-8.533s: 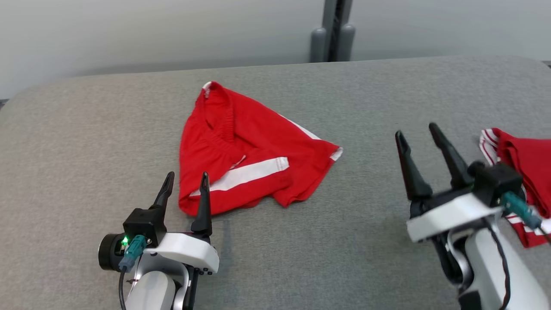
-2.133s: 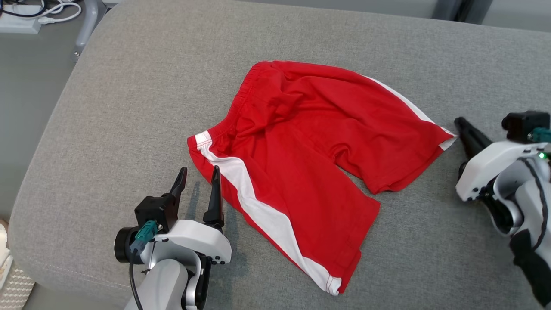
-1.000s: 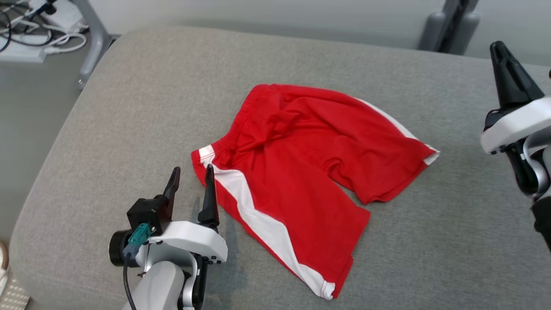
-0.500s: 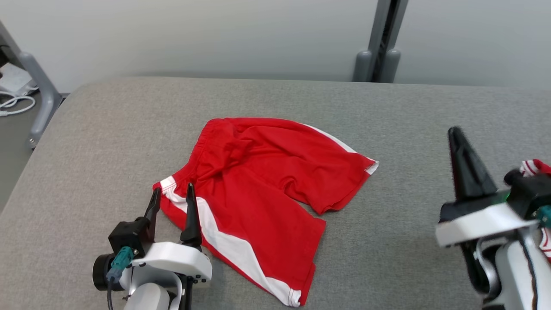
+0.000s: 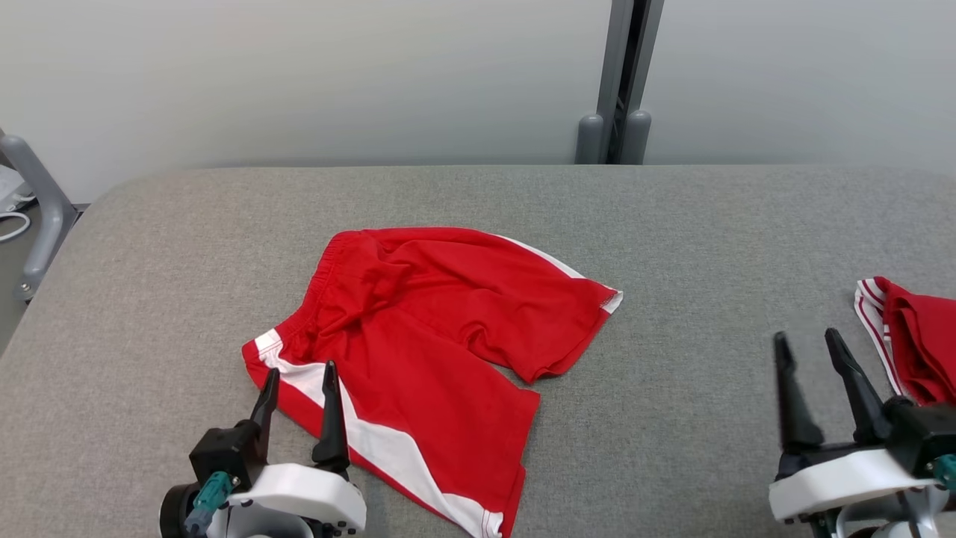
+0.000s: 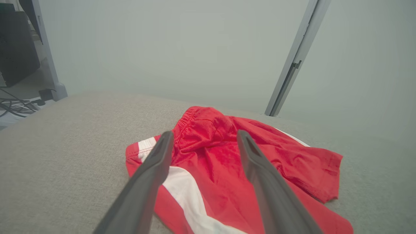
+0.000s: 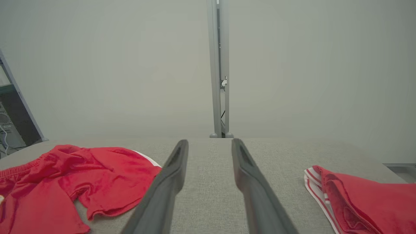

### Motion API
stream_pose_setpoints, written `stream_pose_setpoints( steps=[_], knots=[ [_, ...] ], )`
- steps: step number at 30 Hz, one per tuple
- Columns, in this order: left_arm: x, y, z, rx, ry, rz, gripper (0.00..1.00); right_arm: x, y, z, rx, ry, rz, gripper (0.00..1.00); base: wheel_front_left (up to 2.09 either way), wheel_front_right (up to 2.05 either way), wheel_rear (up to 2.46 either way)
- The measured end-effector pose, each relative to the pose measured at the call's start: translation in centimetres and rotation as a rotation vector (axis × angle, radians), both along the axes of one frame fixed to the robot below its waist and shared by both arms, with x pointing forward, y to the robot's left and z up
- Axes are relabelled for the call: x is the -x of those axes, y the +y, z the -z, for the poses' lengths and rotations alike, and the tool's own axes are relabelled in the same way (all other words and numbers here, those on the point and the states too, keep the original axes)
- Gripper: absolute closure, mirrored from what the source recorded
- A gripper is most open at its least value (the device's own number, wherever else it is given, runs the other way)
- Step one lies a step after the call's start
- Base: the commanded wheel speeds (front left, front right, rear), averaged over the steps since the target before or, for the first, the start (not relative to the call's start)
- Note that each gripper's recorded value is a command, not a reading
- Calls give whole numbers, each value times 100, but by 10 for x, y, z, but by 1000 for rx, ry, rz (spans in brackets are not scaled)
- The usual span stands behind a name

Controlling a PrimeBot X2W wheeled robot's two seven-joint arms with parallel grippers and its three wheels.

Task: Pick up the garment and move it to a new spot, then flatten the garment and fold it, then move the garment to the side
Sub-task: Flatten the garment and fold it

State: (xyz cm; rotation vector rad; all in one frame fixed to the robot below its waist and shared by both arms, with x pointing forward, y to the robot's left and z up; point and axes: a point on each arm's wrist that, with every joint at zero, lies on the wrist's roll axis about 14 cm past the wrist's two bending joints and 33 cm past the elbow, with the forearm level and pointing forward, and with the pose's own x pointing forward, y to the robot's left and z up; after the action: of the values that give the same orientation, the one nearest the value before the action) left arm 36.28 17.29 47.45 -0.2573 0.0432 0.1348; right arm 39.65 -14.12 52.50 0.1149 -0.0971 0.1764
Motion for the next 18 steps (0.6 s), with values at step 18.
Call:
stream_pose_setpoints(
  steps=[18],
  knots=[
    [-1, -14, 2, 14, 1, 48, 0, -6, 14, 22, -13, 69, -37, 0, 0, 0, 0]
  ],
)
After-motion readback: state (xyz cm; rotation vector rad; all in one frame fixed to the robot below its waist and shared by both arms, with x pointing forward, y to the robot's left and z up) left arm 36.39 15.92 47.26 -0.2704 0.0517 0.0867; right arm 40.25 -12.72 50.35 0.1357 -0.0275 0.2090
